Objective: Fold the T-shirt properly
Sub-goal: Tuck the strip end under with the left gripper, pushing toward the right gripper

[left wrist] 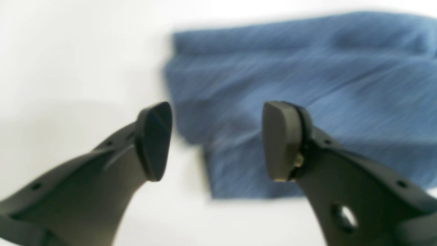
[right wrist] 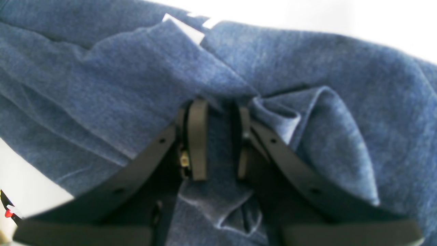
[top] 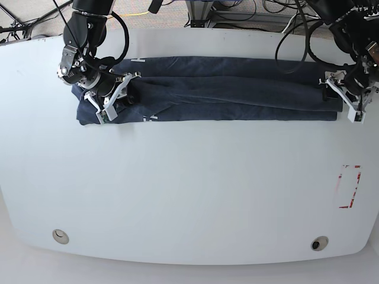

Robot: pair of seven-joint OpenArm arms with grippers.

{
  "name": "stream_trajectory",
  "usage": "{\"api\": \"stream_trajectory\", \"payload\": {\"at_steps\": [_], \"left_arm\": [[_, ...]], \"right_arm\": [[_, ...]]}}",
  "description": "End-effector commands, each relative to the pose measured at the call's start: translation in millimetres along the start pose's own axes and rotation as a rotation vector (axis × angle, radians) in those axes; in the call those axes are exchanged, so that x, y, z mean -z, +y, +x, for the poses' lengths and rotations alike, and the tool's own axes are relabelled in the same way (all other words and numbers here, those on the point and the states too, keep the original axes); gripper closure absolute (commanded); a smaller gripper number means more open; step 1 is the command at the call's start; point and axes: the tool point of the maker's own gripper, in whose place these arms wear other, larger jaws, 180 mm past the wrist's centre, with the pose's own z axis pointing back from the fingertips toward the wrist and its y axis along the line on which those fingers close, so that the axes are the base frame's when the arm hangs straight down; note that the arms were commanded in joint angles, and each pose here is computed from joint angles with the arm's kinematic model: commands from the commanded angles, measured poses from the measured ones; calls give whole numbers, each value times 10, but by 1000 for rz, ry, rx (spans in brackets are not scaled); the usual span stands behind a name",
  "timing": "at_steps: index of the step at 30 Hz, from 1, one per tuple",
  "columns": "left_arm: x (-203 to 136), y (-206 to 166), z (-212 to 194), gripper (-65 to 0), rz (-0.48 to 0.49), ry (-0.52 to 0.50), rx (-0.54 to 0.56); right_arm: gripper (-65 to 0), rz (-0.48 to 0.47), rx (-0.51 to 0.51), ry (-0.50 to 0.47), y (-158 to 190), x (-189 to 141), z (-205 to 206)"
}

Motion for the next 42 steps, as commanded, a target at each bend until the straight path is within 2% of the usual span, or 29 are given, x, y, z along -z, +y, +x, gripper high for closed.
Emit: {"api": "stream_trajectory", "payload": {"at_steps": [1,3,7,15,18,22,26,39,42], "left_arm": [[-121,133,222,-444,4,-90,-9],[-120,196,193,-467,-11,-97,-41],[-63,401,0,-471,-26,-63,-126],[140,377,-219,-469,-145,-40,-262],[184,327,-104,-468,-161,-58,-258],[264,148,-86,-467,-204,-32,-215],[320,14,-103,-467,-232,-31,-226],[299,-14,-169,-464,-252,-10,-235],[224,-4,-182,-429,-281,-9,-239]], "right_arm": [[-117,-33,-14,60,-73,-27,-109],[-117,-32,-13,60,-70,-27,-115],[-117,-32,-14,59,-71,-26,-107],[-117,-32,-14,59,-70,-29,-110],[-117,-33,-16,55,-71,-30,-96],[-117,-33,-16,55,-71,-30,-96],[-117,-32,-15,55,-72,-27,-93],[-117,-32,-15,56,-71,-28,-100],[-117,-32,-15,56,-71,-28,-100]]}}
